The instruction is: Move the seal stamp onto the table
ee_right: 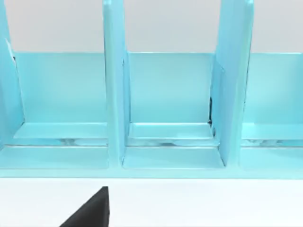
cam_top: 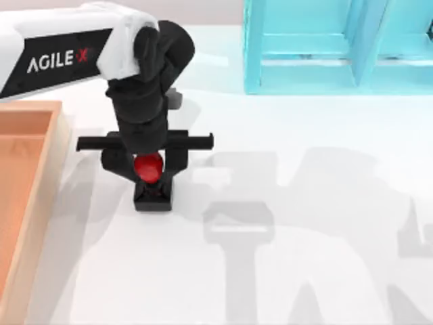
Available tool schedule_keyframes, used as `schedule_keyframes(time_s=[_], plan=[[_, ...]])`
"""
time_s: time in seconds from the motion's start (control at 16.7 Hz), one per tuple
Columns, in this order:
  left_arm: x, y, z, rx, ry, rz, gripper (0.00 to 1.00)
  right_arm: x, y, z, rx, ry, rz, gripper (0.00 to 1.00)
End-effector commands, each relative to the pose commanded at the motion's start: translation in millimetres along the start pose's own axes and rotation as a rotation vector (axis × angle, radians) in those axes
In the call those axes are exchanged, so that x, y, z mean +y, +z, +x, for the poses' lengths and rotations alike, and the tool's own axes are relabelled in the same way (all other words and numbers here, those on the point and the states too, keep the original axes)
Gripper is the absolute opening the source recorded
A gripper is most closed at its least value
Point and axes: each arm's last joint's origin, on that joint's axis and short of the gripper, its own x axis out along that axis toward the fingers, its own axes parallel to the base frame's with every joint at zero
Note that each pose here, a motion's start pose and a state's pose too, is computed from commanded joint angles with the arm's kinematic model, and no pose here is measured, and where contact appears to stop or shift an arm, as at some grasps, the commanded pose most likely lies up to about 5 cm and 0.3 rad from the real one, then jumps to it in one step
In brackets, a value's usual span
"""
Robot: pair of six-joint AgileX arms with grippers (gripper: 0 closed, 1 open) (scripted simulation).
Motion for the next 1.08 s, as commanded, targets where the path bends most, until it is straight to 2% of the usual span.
schedule_keyframes(time_s=[0.36,1.08], plan=[[0.0,0.0,0.0,0.0,0.0,0.0,0.98,0.0,0.0,0.0,0.0,0.0,0.0,1.0],[-0.5,3.3,-7.2,0.005,0.003,-0.007,1.0,0.0,0.0,0.0,0.0,0.0,0.0,1.0]])
